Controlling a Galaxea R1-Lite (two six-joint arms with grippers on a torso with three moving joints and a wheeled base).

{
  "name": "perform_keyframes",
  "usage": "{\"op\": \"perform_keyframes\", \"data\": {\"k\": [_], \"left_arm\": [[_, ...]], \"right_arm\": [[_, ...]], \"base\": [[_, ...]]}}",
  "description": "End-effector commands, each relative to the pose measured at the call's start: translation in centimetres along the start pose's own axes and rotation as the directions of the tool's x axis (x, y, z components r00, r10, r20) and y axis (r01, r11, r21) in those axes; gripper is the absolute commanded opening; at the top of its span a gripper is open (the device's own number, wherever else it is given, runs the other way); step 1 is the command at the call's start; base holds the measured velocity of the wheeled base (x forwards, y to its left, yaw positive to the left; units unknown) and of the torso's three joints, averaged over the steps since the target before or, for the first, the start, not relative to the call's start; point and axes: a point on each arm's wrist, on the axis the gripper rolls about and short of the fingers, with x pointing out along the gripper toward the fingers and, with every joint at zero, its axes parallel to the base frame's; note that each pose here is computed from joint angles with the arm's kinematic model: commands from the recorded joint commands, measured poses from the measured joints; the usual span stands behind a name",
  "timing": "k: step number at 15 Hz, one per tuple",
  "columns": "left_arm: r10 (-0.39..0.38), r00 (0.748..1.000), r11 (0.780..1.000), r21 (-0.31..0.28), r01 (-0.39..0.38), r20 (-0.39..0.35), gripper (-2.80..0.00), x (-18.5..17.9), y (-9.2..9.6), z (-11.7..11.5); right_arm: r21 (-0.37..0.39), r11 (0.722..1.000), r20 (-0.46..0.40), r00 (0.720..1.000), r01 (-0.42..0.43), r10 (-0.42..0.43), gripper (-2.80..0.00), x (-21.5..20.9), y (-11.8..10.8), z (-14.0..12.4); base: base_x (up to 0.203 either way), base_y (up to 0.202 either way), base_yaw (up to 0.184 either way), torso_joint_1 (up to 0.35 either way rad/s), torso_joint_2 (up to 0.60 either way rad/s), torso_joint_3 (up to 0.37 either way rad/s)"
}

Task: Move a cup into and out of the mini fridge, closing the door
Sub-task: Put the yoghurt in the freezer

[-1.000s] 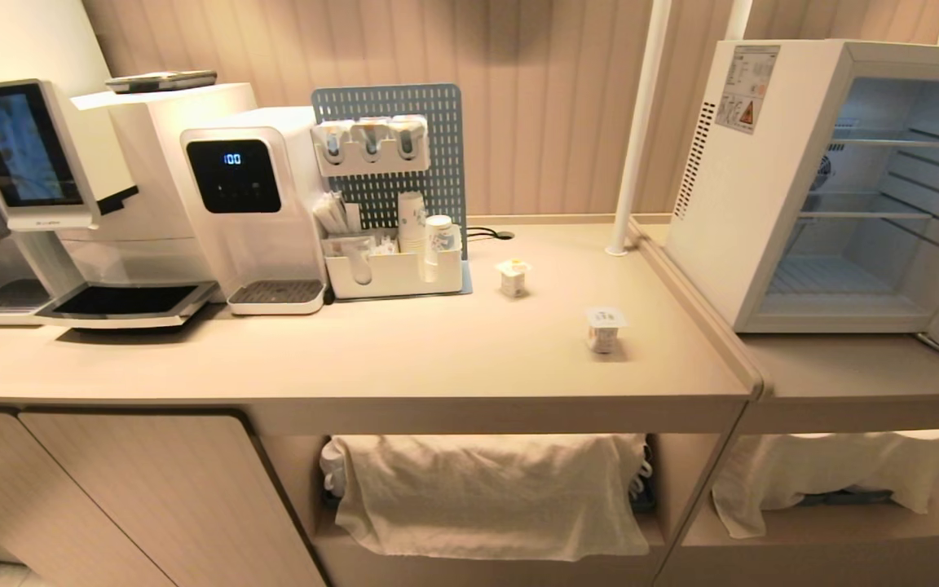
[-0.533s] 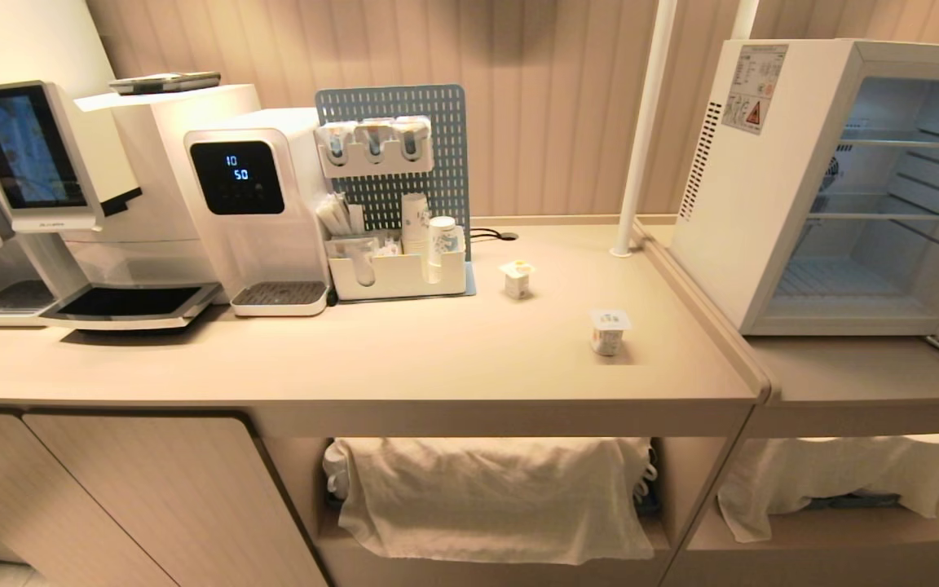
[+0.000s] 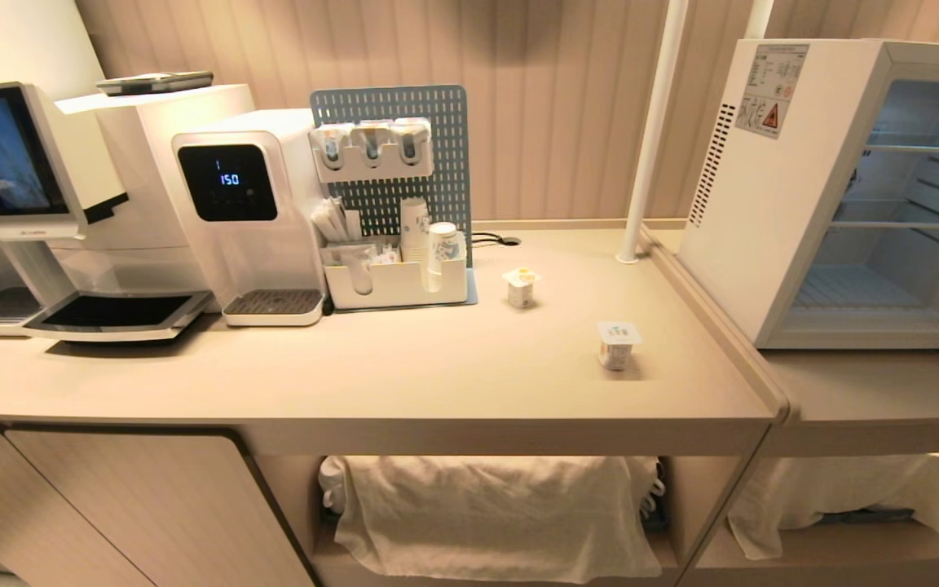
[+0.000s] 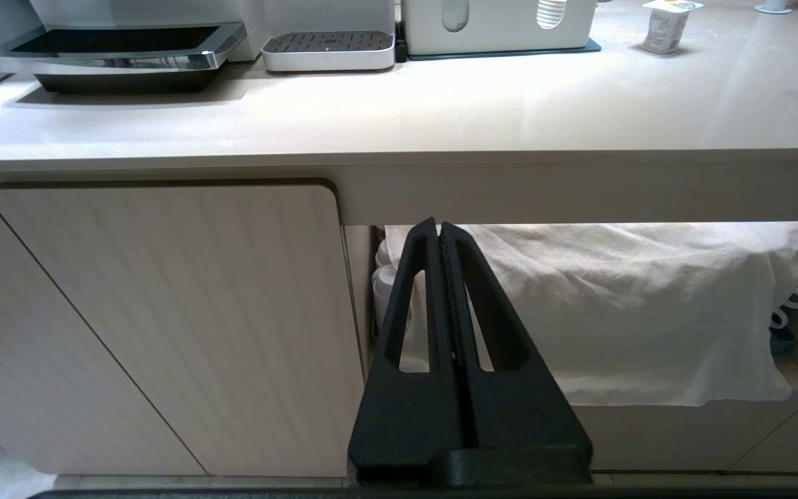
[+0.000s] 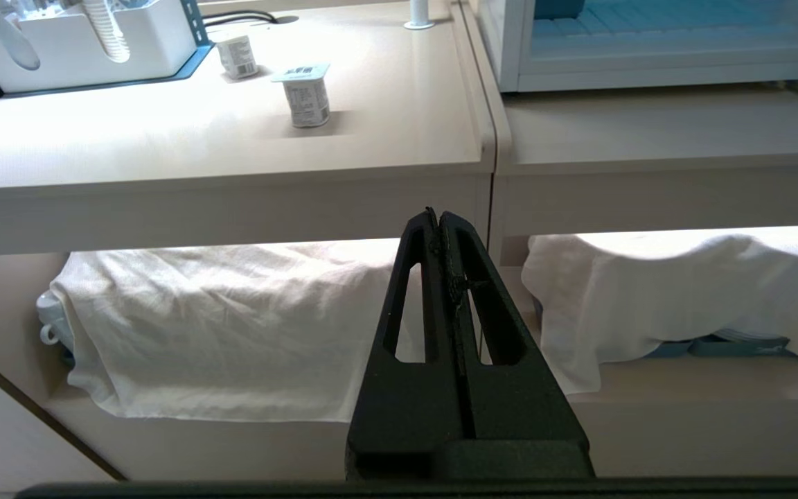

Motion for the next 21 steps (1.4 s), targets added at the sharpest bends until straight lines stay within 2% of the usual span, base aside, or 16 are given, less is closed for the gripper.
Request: {"op": "perform_keyframes", "data": {"k": [1, 3, 4, 6, 7, 9, 10, 12, 13, 14, 15, 16, 17, 19, 21], "left_arm": [[0.001, 1.000, 1.000, 0.000, -0.001, 0.000, -2.80, 0.0, 0.0, 0.0], [0.001, 1.000, 1.000, -0.004, -0.001, 0.000, -2.80, 0.0, 0.0, 0.0], [0.001, 1.000, 1.000, -0.004, -0.001, 0.000, -2.80, 0.0, 0.0, 0.0], [0.001, 1.000, 1.000, -0.005, -0.001, 0.000, -2.80, 0.0, 0.0, 0.0], [0.001, 1.000, 1.000, -0.006, -0.001, 0.000, -2.80, 0.0, 0.0, 0.0], [0.001, 1.000, 1.000, -0.006, -0.001, 0.000, -2.80, 0.0, 0.0, 0.0], [0.001, 1.000, 1.000, -0.006, -0.001, 0.000, -2.80, 0.0, 0.0, 0.0], [0.001, 1.000, 1.000, -0.005, -0.001, 0.000, -2.80, 0.0, 0.0, 0.0], [0.001, 1.000, 1.000, -0.006, -0.001, 0.000, -2.80, 0.0, 0.0, 0.0], [0.001, 1.000, 1.000, -0.003, -0.001, 0.000, -2.80, 0.0, 0.0, 0.0], [0.001, 1.000, 1.000, 0.003, -0.001, 0.001, -2.80, 0.0, 0.0, 0.0], [0.001, 1.000, 1.000, 0.005, -0.001, 0.001, -2.80, 0.0, 0.0, 0.0], [0.001, 1.000, 1.000, 0.006, -0.001, 0.002, -2.80, 0.0, 0.0, 0.0], [0.000, 1.000, 1.000, 0.009, 0.000, 0.000, -2.80, 0.0, 0.0, 0.0], [0.000, 1.000, 1.000, 0.000, 0.000, -0.002, -2.80, 0.0, 0.0, 0.0]], "right_arm": [[-0.003, 1.000, 0.004, 1.000, -0.001, 0.001, -2.80, 0.0, 0.0, 0.0], [0.000, 1.000, 0.048, 0.999, -0.003, 0.003, -2.80, -0.4, 0.0, 1.4], [0.000, 1.000, 0.105, 0.994, -0.009, 0.009, -2.80, -1.2, 0.1, 3.6], [-0.002, 1.000, 0.190, 0.981, -0.030, 0.030, -2.80, -3.1, 0.2, 10.1], [0.005, 0.999, 0.173, 0.984, -0.038, 0.037, -2.80, -2.9, 0.3, 13.0], [0.034, 0.998, 0.005, 0.999, -0.051, 0.051, -2.80, 1.4, 0.4, 17.3], [0.047, 0.996, -0.076, 0.994, -0.072, 0.075, -2.80, 4.3, 0.5, 18.7], [0.090, 0.975, -0.183, 0.959, -0.203, 0.217, -2.80, 10.4, 0.9, 20.0], [0.123, 0.940, -0.211, 0.917, -0.318, 0.338, -2.80, 13.4, 0.8, 19.7], [0.164, 0.863, -0.210, 0.837, -0.478, 0.504, -2.80, 16.0, 0.5, 19.1], [0.183, 0.798, -0.207, 0.771, -0.574, 0.602, -2.80, 18.2, -0.2, 18.0], [0.179, 0.751, -0.210, 0.721, -0.635, 0.660, -2.80, 20.2, -1.1, 16.2], [0.162, 0.721, -0.226, 0.686, -0.673, 0.691, -2.80, 21.7, -1.8, 13.8], [0.129, 0.691, -0.273, 0.644, -0.711, 0.715, -2.80, 23.3, -2.7, 8.8], [0.117, 0.694, -0.301, 0.641, -0.710, 0.706, -2.80, 25.0, -3.4, 5.1]], "base": [[0.000, 0.000, 0.000, 0.000, 0.00, 0.000], [0.000, 0.000, 0.000, 0.000, 0.00, 0.000], [0.000, 0.000, 0.000, 0.000, 0.00, 0.000], [0.000, 0.000, 0.000, 0.000, 0.00, 0.000], [0.000, 0.000, 0.000, 0.000, 0.00, 0.000], [0.000, 0.000, 0.000, 0.000, 0.00, 0.000], [0.000, 0.000, 0.000, 0.000, 0.00, 0.000], [0.000, 0.000, 0.000, 0.000, 0.00, 0.000], [0.000, 0.000, 0.000, 0.000, 0.00, 0.000], [0.000, 0.000, 0.000, 0.000, 0.00, 0.000], [0.000, 0.000, 0.000, 0.000, 0.00, 0.000], [0.000, 0.000, 0.000, 0.000, 0.00, 0.000], [0.000, 0.000, 0.000, 0.000, 0.00, 0.000], [0.000, 0.000, 0.000, 0.000, 0.00, 0.000], [0.000, 0.000, 0.000, 0.000, 0.00, 0.000]]}}
